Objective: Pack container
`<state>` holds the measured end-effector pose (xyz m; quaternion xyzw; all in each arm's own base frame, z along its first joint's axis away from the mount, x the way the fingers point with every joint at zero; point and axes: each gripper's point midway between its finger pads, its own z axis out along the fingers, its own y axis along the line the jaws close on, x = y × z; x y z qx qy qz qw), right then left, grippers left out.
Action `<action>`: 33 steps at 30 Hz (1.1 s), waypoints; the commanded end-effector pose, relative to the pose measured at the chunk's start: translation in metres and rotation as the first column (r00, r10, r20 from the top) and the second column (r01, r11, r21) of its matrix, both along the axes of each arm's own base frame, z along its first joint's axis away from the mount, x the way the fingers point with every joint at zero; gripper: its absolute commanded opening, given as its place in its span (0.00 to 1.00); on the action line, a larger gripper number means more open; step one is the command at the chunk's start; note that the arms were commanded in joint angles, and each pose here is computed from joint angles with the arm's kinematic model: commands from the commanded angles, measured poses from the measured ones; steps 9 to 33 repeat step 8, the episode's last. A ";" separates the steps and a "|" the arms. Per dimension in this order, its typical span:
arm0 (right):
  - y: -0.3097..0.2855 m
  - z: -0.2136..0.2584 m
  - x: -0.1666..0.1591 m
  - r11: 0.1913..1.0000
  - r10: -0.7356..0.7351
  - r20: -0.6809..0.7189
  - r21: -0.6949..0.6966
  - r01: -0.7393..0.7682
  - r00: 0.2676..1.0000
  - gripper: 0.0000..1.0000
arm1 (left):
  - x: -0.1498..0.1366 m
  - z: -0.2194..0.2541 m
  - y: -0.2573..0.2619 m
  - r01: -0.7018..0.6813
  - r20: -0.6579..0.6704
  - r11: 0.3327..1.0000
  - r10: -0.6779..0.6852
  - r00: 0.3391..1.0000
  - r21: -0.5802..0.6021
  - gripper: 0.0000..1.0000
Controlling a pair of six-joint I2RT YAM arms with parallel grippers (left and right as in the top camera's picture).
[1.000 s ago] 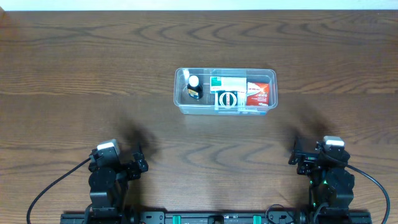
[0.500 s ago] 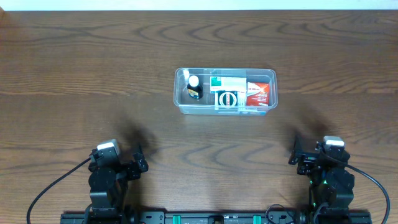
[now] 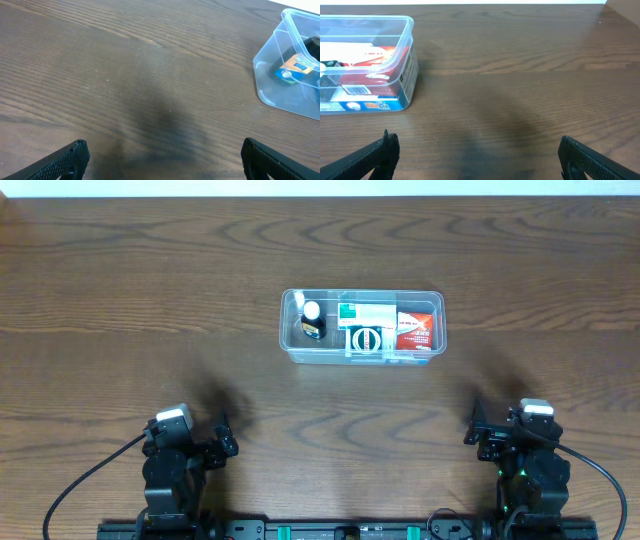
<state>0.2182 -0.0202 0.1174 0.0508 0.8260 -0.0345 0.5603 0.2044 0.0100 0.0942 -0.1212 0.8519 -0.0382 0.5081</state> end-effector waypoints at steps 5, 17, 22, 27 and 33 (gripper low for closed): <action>0.000 0.000 0.000 1.000 0.000 0.005 0.007 0.000 1.000 0.99 | 0.000 -0.004 0.002 -0.002 -0.004 1.000 0.002 1.000 0.018 0.98; 0.000 0.000 0.000 1.000 0.000 0.005 0.007 0.000 1.000 0.99 | 0.000 -0.004 0.002 -0.002 -0.004 1.000 0.002 1.000 0.018 0.98; 0.000 0.000 0.000 1.000 0.000 0.005 0.007 0.000 1.000 0.99 | 0.000 -0.004 0.002 -0.002 -0.004 1.000 0.002 1.000 0.018 0.98; 0.000 0.000 0.000 1.000 0.000 0.005 0.007 0.000 1.000 0.99 | 0.000 -0.004 0.002 -0.002 -0.004 1.000 0.002 1.000 0.018 0.98; 0.000 0.000 0.000 1.000 0.000 0.005 0.007 0.000 1.000 0.99 | 0.000 -0.004 0.002 -0.002 -0.004 1.000 0.002 1.000 0.018 0.98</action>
